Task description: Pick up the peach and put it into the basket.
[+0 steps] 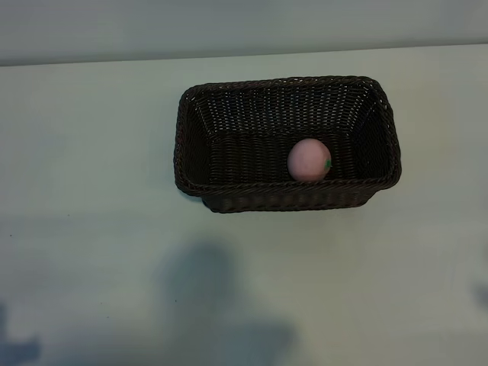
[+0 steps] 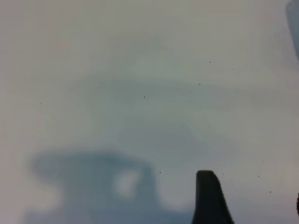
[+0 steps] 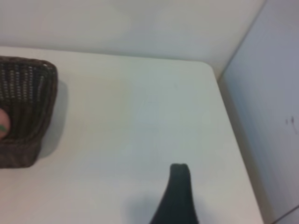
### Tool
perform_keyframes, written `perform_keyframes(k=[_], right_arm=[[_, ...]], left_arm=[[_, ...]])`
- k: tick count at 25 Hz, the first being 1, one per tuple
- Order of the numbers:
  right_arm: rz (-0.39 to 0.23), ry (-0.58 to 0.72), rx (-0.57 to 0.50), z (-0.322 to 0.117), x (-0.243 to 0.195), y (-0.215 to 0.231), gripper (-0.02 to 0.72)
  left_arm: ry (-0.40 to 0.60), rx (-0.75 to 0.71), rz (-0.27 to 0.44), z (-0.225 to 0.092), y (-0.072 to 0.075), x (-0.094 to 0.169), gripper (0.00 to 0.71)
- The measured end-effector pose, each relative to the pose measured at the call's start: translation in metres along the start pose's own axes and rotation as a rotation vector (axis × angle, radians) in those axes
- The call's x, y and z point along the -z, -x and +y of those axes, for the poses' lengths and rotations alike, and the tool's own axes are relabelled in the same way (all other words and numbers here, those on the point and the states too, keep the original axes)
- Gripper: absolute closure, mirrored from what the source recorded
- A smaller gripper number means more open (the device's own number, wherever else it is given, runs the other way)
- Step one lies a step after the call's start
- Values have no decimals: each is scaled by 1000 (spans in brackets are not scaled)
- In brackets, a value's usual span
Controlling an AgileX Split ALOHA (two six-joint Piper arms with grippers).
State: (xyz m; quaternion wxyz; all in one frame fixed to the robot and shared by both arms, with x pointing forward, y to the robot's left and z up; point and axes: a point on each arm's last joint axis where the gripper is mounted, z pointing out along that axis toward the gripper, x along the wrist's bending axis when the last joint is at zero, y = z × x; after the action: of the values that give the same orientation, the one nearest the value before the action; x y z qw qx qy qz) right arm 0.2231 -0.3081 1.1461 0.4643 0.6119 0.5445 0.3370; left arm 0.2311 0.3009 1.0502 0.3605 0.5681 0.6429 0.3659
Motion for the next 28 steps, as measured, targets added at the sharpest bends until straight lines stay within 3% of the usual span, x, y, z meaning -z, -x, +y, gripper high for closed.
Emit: perform_keyframes(k=[7, 28], right_arm=[[33, 47, -25, -32, 8, -3, 108], [151, -142, -68, -88, -40, -22, 112]], left_arm=[[1, 0, 0, 0, 0, 0, 260], [1, 0, 0, 0, 0, 0, 260]])
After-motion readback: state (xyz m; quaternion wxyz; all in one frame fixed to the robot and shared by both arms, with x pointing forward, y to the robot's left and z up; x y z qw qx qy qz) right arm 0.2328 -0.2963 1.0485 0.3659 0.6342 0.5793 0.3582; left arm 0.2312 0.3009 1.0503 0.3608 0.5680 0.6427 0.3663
